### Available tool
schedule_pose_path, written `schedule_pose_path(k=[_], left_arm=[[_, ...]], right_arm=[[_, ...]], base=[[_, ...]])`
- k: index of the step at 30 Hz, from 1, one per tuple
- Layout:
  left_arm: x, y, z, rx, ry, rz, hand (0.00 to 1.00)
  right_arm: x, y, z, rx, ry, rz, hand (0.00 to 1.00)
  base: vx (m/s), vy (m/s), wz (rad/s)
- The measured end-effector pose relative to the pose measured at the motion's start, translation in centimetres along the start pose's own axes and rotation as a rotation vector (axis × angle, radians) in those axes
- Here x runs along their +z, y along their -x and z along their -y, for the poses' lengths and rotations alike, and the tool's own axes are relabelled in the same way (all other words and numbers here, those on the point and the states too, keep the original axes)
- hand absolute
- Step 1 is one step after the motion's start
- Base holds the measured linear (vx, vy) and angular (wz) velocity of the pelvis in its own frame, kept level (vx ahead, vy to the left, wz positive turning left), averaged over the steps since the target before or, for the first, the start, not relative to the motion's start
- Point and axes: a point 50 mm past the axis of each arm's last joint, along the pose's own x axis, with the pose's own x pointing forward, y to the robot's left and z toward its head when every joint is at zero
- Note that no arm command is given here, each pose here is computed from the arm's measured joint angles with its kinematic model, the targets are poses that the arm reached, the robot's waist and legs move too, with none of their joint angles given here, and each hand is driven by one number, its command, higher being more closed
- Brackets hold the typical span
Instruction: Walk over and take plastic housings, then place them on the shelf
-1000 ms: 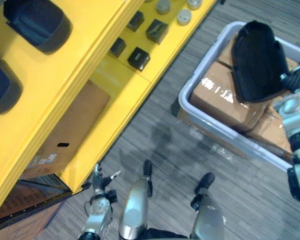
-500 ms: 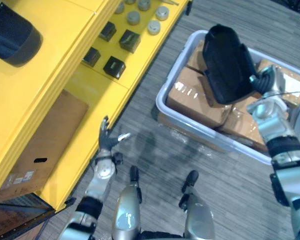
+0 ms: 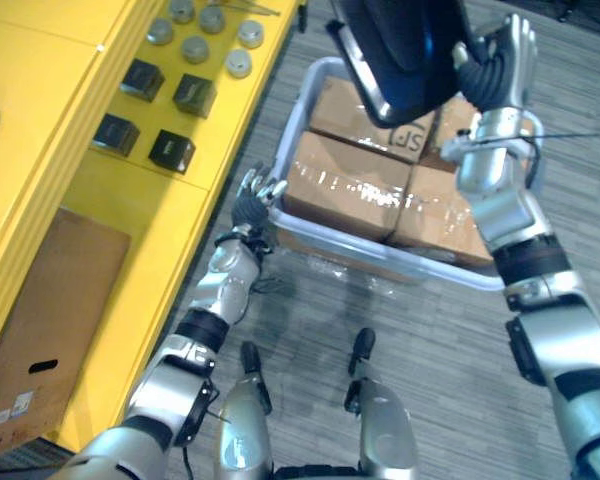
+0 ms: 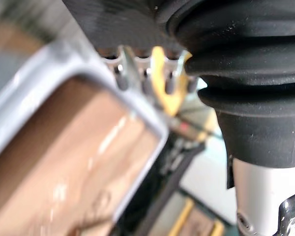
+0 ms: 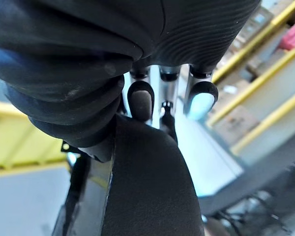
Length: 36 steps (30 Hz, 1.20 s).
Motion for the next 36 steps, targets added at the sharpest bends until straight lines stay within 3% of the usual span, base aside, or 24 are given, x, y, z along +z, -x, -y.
schedule_pose_path(k=[8,18,27,28,36], left_arm=[[0.7,-0.5,1.1,-0.075,0.114,0.009,0.0],[0.9,-0.8,2.9,-0.163,0.101,0.025,0.0],[1.2,-0.7,3.4,-0.184,0.093,0.048,0.0],[1.2,-0.7,3.3,-0.177,0.092,0.048,1.0],[1.0,-0.3,2.4,-0.1,0.091,0.09,1.0]], right_arm=[[1.0,1.6,-1.9,0.045,-0.088,0.029,1.0],[2.2,6.1,-5.9,0.231,-0.18,0.044,1.0],[3.2,8.0,-7.2,0.273,-0.252,0.062,1.0],[3.2,8.2,-7.4,0.278,-0.263,0.051,1.0],[2.9,11.3,-7.8,0.307,-0.348,-0.03,1.0]], base=[[-0.02,0.006,-0.1],[0.0,0.004,0.0],[0.01,0.022,0.01],[0.0,0.0,0.0],[0.01,0.033,-0.02]])
